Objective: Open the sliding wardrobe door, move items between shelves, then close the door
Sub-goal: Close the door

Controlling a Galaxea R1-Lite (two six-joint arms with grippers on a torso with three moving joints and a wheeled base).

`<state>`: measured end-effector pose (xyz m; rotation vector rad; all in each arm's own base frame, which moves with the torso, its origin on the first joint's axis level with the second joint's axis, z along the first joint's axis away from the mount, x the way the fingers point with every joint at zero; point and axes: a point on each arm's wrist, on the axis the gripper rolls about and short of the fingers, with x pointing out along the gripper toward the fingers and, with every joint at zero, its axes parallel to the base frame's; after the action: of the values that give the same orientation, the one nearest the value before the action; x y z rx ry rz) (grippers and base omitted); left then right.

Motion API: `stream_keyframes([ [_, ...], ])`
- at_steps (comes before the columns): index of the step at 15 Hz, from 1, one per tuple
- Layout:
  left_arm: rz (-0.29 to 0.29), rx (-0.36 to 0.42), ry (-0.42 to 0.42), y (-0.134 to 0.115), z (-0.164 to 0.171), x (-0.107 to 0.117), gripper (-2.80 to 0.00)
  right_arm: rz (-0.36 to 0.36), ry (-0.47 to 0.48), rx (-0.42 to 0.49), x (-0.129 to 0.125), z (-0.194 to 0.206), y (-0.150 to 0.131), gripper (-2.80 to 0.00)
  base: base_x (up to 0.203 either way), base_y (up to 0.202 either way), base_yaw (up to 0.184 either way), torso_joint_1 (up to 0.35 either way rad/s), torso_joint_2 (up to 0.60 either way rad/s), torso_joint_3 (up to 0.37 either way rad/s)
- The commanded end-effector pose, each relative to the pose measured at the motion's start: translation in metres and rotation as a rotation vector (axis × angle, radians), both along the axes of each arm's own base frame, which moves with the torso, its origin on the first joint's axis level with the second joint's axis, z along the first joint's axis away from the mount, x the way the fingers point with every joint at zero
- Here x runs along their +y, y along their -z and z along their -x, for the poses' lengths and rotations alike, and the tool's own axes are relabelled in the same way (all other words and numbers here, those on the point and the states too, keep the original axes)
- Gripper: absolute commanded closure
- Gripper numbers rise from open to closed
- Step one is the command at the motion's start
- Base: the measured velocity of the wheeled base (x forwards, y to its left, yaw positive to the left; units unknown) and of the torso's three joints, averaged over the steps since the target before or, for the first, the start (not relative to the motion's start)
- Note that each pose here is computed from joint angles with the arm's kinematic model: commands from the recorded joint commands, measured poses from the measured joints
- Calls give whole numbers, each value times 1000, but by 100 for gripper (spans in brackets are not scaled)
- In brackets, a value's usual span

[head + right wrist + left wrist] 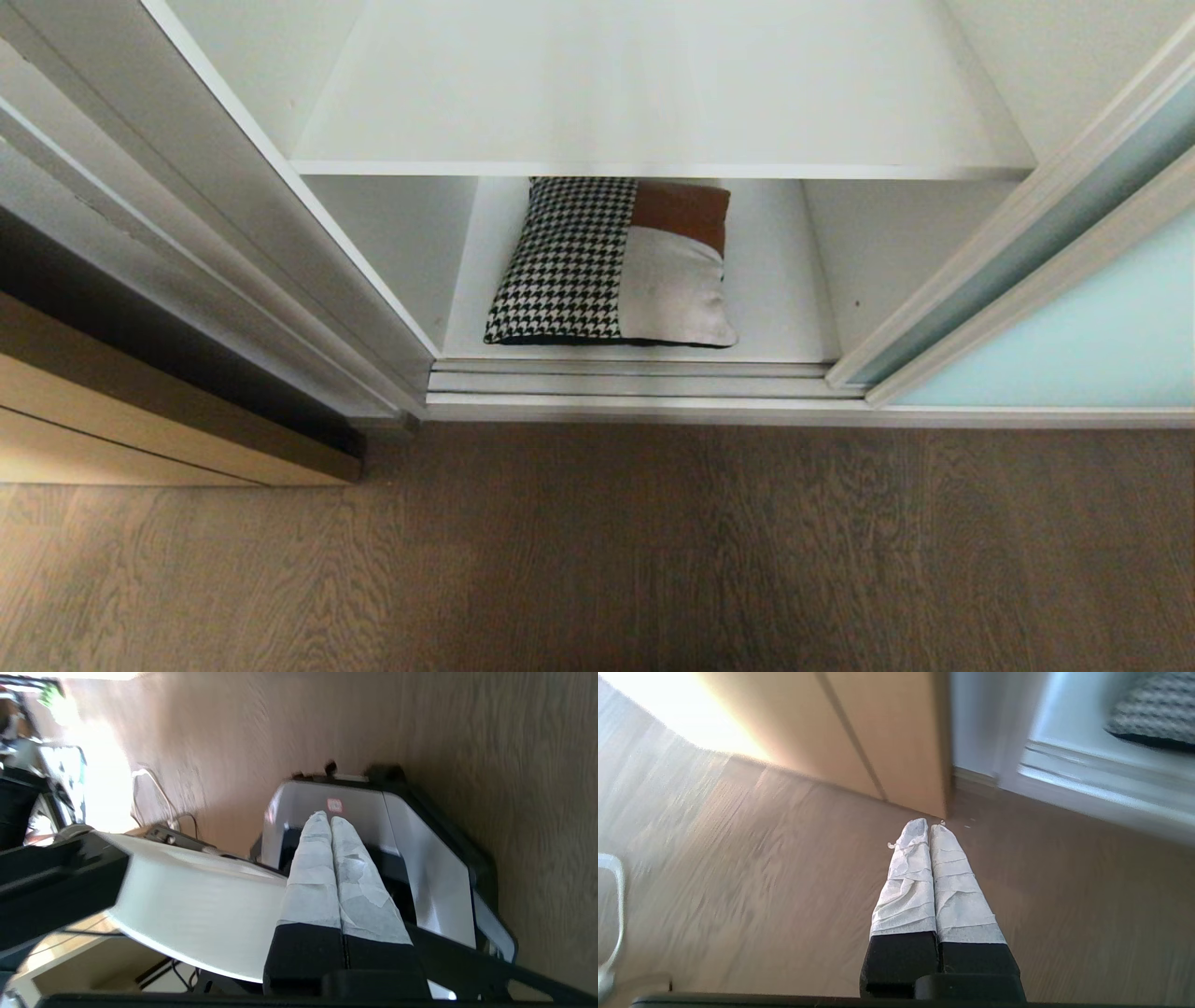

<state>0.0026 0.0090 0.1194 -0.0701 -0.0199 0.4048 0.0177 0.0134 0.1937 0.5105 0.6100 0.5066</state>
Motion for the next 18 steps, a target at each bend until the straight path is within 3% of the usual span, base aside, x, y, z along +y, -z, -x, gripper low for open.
stream_keyframes([
  [1, -54, -67, 56, 16, 16, -1, 0, -21, 7, -86, -4, 20, 2, 0, 0, 0, 0, 0, 0, 0],
  [3, -71, -49, 136, 27, 22, -3, 0, -25, 13, -112, -6, 31, 11, 0, 0, 0, 0, 0, 0, 0],
  [5, -86, -28, 285, 33, 28, -6, 0, -21, 31, -151, -9, 42, 23, 0, 0, 0, 0, 0, 0, 0],
  [6, -116, -3, 363, 36, 27, -8, 0, -24, 36, -177, -10, 48, 28, 0, 0, 0, 0, 0, 0, 0],
  [8, -192, 52, 422, 45, 25, -9, 0, -12, 74, -191, -11, 51, 36, 0, 0, 0, 0, 0, 0, 0],
  [13, -169, 45, 423, 45, 25, -9, 0, 106, 56, -199, -11, 46, 53, 0, 0, 0, 0, 0, 0, 0],
  [16, -169, 45, 423, 45, 25, -9, 0, 112, 58, -229, -11, 47, 48, 0, 0, 0, 0, 0, 0, 0],
  [18, -169, 45, 423, 45, 25, -9, 0, 129, 128, -246, -11, 47, 43, 0, 0, 0, 0, 0, 0, 0],
])
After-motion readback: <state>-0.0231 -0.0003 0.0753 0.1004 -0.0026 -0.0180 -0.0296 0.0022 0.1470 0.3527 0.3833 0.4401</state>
